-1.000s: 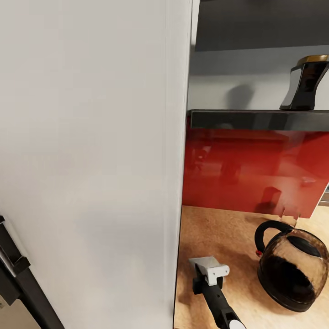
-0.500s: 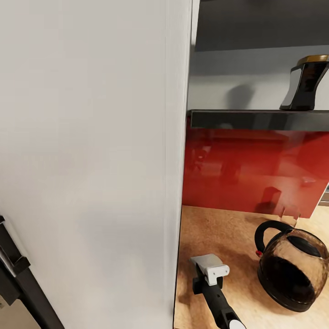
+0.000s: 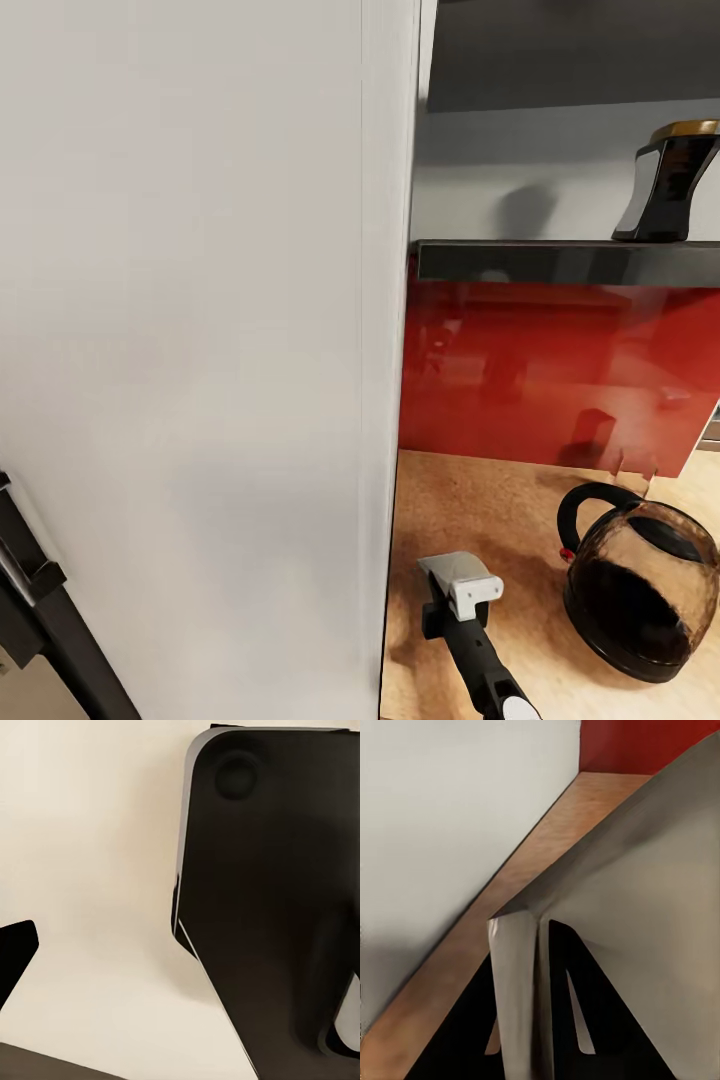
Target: Set up a coffee station on the kitchen countertop: keep the coffee maker on the countertop, move the bottle of coffee from the kitchen shelf to the counter next to the coffee maker, place a paper coffee filter on top of the coffee maker, put the saucer next to the coffee maker with the coffee cup on the saucer, and place the electric kettle next to the coffee maker.
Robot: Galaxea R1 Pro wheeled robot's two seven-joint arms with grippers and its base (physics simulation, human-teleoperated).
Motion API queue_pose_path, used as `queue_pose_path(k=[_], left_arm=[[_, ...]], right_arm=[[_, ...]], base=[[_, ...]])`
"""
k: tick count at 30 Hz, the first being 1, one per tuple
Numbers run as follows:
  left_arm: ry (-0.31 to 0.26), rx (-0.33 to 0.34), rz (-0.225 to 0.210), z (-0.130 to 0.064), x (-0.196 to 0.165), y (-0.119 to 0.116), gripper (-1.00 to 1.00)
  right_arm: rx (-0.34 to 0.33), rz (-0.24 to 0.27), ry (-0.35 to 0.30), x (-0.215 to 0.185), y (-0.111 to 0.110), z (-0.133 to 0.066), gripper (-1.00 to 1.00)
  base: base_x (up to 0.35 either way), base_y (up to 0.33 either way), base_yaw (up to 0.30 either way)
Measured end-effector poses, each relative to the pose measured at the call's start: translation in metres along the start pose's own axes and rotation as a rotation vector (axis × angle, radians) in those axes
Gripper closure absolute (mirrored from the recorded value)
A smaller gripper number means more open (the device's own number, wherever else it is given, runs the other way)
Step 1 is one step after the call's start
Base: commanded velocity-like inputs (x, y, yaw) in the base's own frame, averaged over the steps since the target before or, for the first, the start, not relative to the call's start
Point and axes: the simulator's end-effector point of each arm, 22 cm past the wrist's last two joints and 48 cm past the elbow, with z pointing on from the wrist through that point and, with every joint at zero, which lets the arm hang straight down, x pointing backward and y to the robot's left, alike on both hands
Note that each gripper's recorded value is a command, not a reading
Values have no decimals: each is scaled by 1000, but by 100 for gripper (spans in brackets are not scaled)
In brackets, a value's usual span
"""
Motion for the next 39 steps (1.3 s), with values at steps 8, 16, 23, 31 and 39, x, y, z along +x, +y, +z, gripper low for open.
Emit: queue_pose_path(k=[8, 16, 23, 31, 39], left_arm=[[-1, 0, 0, 0, 0, 0, -100], [-9, -4, 1, 0, -2, 3, -100], [-12, -1, 3, 0, -4, 1, -100], [-15, -3, 3, 0, -5, 2, -100], [-21, -3, 2, 0, -7, 2, -100]], right_arm=[[4, 0, -58, -29, -2, 0, 100], [19, -2, -99, -63, -9, -2, 100], [74, 8, -100, -65, -35, -3, 100], [73, 3, -98, -64, -37, -3, 100], [71, 2, -99, -64, -36, -3, 100]], base=[[0, 0, 0], [0, 0, 0], [-19, -1, 0], [-258, -67, 0], [-333, -5, 0]])
